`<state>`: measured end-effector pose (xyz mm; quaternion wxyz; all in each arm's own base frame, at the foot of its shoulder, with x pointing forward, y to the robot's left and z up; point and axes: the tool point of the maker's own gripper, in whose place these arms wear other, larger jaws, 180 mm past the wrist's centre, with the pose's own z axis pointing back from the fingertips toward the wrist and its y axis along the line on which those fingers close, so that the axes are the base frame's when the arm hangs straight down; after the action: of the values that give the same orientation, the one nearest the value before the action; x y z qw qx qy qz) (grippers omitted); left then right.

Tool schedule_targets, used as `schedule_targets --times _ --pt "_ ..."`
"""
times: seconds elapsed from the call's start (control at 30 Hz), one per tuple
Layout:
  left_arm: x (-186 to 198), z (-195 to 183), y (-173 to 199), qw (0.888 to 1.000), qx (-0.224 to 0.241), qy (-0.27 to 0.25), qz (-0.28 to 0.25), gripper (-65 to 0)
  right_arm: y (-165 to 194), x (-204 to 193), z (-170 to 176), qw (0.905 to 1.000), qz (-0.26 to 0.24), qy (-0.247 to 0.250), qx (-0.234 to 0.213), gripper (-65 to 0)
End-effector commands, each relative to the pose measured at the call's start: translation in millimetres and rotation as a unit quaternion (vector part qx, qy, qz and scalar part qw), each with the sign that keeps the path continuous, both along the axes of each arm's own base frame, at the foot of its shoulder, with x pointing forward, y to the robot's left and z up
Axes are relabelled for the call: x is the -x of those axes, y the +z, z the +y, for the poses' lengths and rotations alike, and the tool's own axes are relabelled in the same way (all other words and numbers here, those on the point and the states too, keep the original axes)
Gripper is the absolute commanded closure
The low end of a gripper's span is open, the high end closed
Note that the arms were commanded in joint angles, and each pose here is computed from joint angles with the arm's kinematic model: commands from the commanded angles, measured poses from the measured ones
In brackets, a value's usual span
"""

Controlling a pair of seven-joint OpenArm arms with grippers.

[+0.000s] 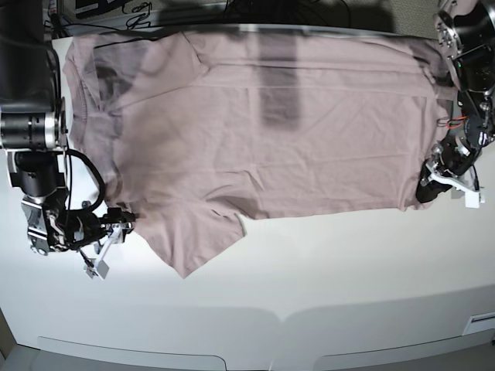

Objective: Fold the T-shirt properly
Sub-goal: 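Lift the hem with both grippers and fold it toward the collar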

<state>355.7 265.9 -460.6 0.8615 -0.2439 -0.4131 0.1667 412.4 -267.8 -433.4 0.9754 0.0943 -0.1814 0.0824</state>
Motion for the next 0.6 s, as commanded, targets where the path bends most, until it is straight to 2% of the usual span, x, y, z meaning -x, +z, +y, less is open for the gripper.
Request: schedule_targets --times 0.0,0.17,0.57 --pt "15 -3 -17 0.998 -0.021 -0.028 0.052 0.0 4 -2 -4 1.0 0.001 -0.001 0.005 -28.9" --pt "14 -3 -17 0.998 -0.021 -0.027 0.05 0.0 -5 17 21 0.9978 0.058 0.021 -0.024 -28.9" --pt "14 -3 -16 0.998 -0.021 -0.027 0.049 0.0 -13 26 69 0.9922 0.099 0.057 -0.051 -28.9"
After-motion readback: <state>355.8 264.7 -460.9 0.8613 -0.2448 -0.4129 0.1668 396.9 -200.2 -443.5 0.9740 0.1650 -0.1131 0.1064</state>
